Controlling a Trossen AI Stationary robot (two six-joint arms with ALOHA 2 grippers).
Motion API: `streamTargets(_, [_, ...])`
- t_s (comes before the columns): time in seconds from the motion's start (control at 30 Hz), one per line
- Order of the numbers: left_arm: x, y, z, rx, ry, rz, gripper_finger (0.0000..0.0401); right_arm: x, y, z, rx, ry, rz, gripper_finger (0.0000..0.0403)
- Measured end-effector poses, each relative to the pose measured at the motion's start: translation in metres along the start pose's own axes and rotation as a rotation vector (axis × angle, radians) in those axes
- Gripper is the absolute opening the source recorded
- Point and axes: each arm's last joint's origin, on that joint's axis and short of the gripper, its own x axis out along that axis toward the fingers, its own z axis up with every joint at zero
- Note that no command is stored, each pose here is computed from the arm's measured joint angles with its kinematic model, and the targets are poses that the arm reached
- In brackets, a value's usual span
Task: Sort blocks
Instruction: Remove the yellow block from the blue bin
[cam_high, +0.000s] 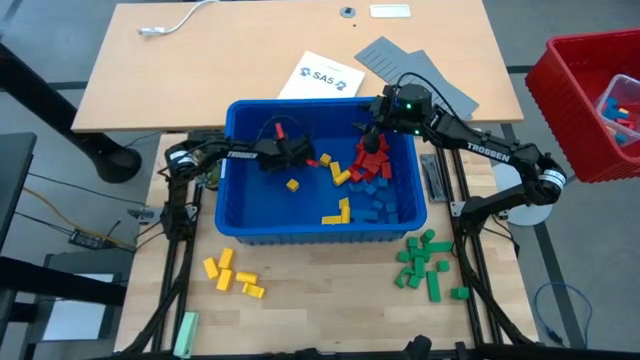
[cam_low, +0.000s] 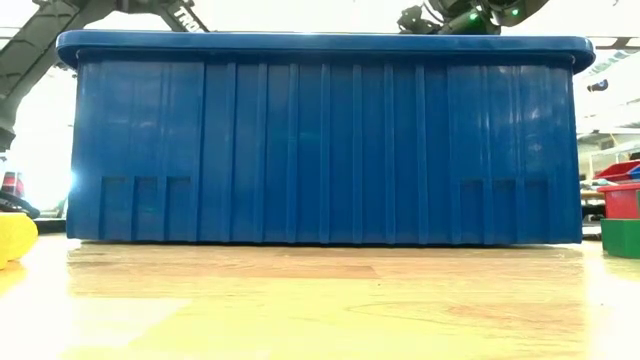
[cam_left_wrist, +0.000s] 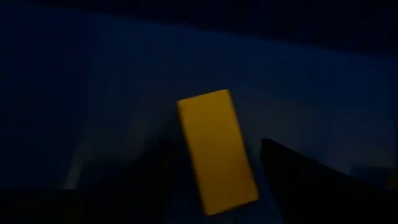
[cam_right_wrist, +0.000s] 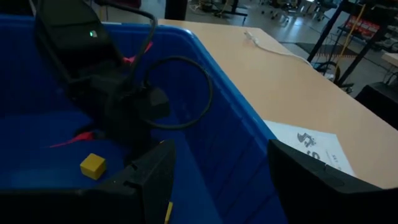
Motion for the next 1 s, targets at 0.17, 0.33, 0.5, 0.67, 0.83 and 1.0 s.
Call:
streamTargets(0.17, [0.01,0.012,0.001,-0.008,0.004,0.032,0.0245,0.0,0.0,0.0,0.007,0.003,0.001,0.0238])
streamTargets(0.33, [0.011,0.015,0.0,0.081,0.011,0.024,0.0233,0.0,0.001,0.0,0.007,0.001,0.014,0.0238])
streamTargets(0.5, [0.012,0.015,0.001,0.146,0.0,0.024,0.0166,0.0,0.001,0.0,0.007,0.002,0.015,0.0238])
streamTargets(0.67, [0.009,0.009,0.002,0.195,0.009,-0.003,0.0133,0.0,0.001,0.0,0.008,0.002,0.015,0.0238])
streamTargets(0.83, [-0.013,-0.013,0.01,0.32,-0.025,-0.078,0.0133,0.0,0.001,-0.001,0.008,0.007,0.016,0.0238])
streamTargets(1.0, [-0.054,-0.034,0.024,0.414,-0.101,-0.132,0.0133,0.0,0.001,-0.001,0.006,0.01,0.017,0.0238])
